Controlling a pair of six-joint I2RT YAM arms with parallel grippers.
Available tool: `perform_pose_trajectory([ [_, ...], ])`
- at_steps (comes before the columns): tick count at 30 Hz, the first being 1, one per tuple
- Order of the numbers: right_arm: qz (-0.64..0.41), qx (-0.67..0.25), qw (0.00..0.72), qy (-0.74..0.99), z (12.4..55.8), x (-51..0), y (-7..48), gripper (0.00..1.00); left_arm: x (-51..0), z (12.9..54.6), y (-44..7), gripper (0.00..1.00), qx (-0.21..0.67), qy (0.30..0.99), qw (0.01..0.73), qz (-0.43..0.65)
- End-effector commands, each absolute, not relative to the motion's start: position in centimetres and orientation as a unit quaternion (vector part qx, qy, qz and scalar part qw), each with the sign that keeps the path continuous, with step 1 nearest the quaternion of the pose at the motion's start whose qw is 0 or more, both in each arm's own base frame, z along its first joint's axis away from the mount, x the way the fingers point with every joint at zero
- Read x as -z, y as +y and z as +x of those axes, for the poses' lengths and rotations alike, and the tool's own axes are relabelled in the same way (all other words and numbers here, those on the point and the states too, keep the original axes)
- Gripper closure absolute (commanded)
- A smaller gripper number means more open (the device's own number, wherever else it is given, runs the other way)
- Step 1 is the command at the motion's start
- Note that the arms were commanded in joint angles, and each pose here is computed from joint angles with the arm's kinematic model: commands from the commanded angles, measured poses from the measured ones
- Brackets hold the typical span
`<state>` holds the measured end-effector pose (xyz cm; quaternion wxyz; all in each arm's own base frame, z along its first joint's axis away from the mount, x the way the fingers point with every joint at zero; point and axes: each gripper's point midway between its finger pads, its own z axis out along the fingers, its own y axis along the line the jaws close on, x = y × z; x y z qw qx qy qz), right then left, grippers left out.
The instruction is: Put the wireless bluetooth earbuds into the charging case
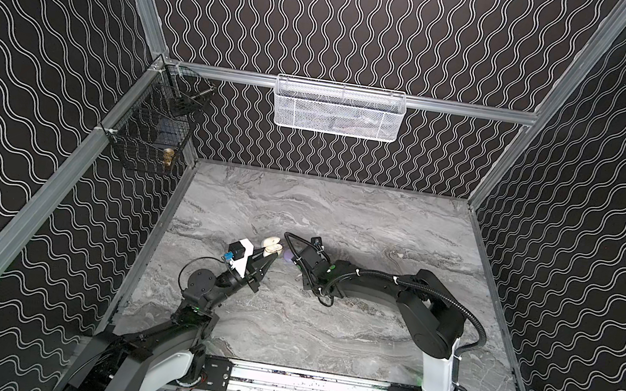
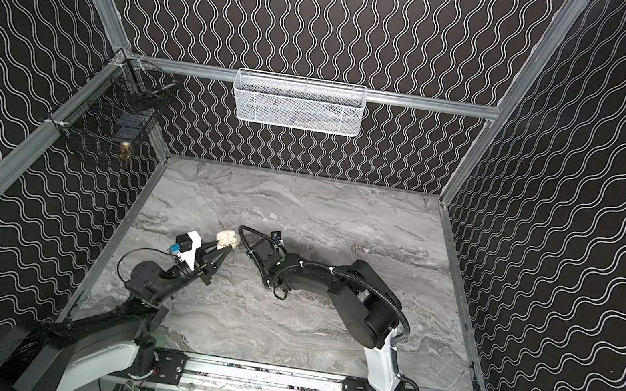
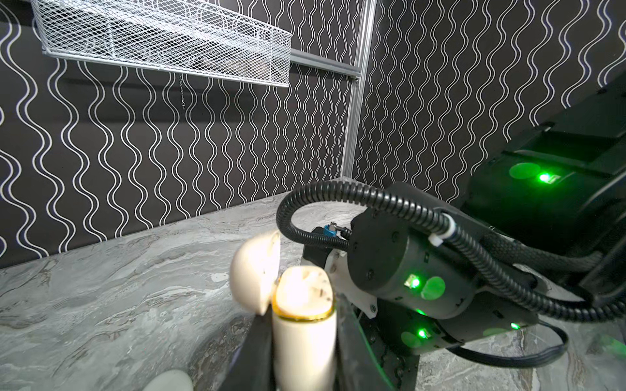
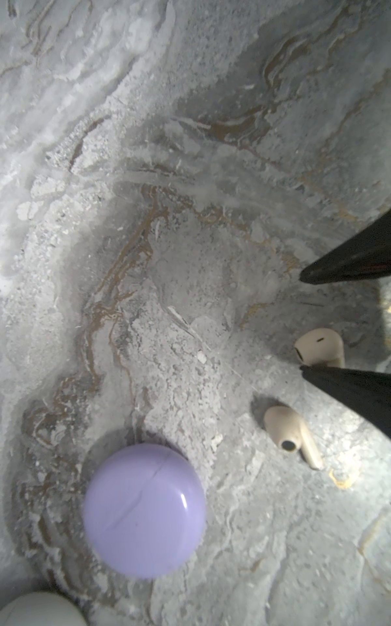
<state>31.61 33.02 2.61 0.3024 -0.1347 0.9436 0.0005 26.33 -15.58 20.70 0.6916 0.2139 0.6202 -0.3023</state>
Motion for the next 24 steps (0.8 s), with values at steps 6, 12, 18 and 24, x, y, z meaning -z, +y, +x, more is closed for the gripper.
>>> perform_pose_trajectory([
  [6,-0.13,-0.024,0.295,0.946,31.6,-2.6,34.1,0.45,-21.1,26.2,-15.7,1.0,0.301,0.61,0.698,0.221],
  [12,-0.132,-0.011,0.281,0.95,31.2,-1.4,33.7,0.42,-21.2,26.2,-15.8,1.0,0.304,0.608,0.699,0.223],
  [18,-0.133,-0.01,0.277,0.952,29.8,-1.6,32.6,0.42,-21.3,26.2,-15.8,1.0,0.306,0.606,0.7,0.224],
  [24,-0.124,-0.004,0.275,0.953,28.9,-1.5,30.8,0.43,-21.4,26.1,-15.6,1.0,0.296,0.608,0.702,0.224],
])
